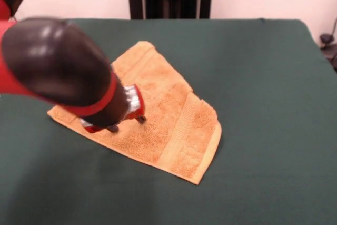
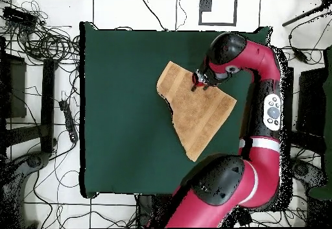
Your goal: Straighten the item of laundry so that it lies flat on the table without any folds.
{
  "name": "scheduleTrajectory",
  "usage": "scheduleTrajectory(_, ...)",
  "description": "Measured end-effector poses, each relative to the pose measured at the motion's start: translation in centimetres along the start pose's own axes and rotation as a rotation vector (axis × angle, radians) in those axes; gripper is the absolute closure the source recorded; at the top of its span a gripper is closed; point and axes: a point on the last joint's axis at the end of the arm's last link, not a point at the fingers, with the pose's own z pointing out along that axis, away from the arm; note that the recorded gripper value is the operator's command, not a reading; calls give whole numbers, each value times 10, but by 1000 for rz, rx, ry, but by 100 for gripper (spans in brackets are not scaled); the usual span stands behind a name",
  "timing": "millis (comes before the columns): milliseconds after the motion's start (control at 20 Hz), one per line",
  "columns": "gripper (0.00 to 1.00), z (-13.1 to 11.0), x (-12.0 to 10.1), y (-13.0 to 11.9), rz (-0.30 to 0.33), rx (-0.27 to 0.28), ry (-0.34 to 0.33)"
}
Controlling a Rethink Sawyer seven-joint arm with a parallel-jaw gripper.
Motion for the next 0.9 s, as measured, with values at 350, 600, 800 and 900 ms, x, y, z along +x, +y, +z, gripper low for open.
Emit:
scheduleTrajectory(350,0,-8,-4,67,37,116,-185)
scheduleTrajectory(600,0,8,-2,89,50,142,-220)
scheduleTrajectory(800,0,26,6,84,50,151,-211)
scheduleTrajectory(900,0,30,9,80,54,156,-207)
